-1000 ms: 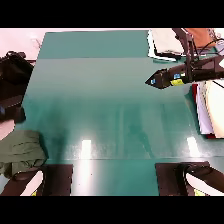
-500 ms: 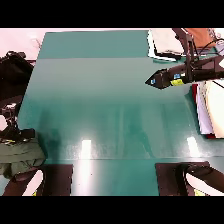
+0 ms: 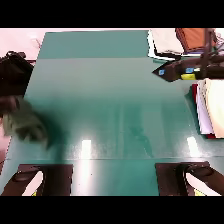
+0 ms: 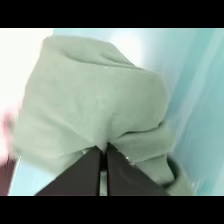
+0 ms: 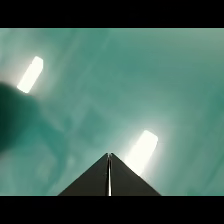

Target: Fold the shirts.

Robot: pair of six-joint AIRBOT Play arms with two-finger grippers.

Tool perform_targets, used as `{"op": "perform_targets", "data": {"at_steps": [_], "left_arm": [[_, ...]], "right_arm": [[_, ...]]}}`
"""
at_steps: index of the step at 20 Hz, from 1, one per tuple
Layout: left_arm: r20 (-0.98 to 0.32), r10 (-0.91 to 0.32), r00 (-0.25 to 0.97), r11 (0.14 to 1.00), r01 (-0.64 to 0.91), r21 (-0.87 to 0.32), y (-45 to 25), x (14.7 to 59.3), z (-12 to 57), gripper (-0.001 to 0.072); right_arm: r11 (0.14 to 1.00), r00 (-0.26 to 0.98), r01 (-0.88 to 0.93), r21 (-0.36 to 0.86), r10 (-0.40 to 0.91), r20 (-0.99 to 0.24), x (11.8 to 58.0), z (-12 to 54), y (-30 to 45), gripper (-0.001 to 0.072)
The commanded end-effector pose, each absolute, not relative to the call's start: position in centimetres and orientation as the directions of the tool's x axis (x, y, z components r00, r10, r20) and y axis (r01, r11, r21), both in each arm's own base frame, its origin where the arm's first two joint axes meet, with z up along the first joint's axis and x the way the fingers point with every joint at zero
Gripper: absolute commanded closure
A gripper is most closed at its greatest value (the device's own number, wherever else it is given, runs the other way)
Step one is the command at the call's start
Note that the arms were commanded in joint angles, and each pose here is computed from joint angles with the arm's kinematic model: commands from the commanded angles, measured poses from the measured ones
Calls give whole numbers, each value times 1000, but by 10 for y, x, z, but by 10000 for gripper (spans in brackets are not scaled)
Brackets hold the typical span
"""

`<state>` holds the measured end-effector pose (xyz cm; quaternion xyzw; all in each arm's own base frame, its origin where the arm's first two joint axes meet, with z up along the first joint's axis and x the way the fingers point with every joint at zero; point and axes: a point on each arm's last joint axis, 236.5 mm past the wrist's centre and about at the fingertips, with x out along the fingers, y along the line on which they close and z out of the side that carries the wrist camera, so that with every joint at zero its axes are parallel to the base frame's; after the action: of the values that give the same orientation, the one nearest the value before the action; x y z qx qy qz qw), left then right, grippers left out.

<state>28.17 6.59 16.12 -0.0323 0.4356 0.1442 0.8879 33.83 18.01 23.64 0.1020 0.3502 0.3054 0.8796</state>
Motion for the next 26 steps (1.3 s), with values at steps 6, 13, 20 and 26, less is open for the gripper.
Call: {"op": "perform_targets", "data": {"at_steps": [6, 13, 20, 26], "left_arm": [[-501, -210, 840, 971, 237, -10, -108, 324, 339, 690], [-714, -421, 559, 723, 683, 108, -332, 348, 197, 632], [-781, -311, 542, 901, 429, -61, -272, 416, 146, 211], [-881, -434, 187, 897, 179, -404, -244, 371, 16, 209]], "right_arm": [[853, 754, -406, 329, 516, -406, 350, 334, 124, 689], [860, 726, -413, 300, 510, -462, 366, 348, 113, 690], [852, 639, -413, 323, 523, -563, 368, 318, 116, 690], [852, 639, -412, 323, 522, -565, 369, 318, 116, 689]]}}
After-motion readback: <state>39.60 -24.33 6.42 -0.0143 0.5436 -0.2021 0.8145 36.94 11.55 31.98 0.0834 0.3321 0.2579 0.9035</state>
